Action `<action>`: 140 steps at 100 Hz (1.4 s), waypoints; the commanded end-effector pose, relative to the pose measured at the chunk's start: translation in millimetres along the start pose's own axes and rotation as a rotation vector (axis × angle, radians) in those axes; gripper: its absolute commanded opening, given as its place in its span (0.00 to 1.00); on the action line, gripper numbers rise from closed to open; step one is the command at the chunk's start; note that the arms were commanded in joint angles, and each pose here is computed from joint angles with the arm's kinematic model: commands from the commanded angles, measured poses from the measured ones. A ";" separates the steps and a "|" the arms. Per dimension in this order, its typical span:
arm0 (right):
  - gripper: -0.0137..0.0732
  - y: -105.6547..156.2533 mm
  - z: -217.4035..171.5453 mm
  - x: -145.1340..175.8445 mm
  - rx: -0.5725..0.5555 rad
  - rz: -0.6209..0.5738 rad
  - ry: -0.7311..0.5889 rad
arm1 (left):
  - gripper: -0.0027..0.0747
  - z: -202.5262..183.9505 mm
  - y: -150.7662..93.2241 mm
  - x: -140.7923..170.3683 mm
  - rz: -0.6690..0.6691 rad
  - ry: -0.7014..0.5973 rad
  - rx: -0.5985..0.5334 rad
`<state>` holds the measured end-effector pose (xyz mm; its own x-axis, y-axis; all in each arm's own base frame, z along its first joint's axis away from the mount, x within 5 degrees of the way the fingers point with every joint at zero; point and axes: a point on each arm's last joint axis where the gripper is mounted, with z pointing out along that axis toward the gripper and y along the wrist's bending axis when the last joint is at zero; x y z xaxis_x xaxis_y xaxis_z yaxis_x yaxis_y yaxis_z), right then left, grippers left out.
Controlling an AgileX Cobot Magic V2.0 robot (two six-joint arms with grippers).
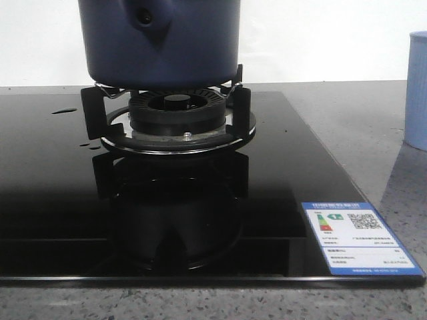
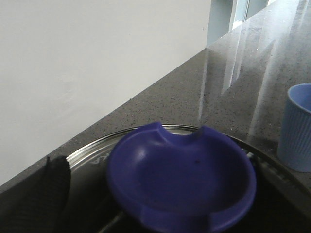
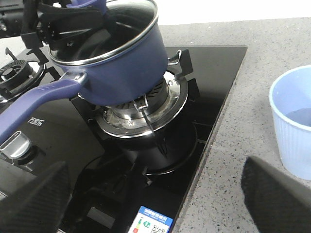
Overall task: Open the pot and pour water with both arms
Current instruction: 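Reach the right gripper to the light blue cup and grasp it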
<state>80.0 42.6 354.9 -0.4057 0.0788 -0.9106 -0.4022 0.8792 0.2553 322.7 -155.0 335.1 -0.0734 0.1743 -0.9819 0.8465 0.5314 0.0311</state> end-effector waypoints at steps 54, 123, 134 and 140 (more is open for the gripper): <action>0.90 1.7 -2.3 -14.4 0.000 0.006 -0.080 | 0.46 -3.2 -1.6 -21.0 -0.052 -0.118 0.017; 0.90 -12.8 -6.6 -31.8 0.170 -0.061 -0.271 | 0.42 -65.0 -21.2 -92.7 0.059 -0.308 -0.053; 0.90 -22.7 -8.7 -33.1 0.304 -0.223 -0.258 | 0.42 -86.0 -21.3 -100.2 -0.017 -0.306 -0.078; 0.90 -26.7 -10.0 -33.9 0.361 -0.298 -0.255 | 0.42 -95.5 -22.5 -102.0 -0.039 -0.284 -0.091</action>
<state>92.1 20.5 366.7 -0.1954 -0.0231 -0.9805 -0.2275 0.9735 0.0224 282.7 -115.9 418.2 0.0386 0.0179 -0.9991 0.7941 0.6064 0.0415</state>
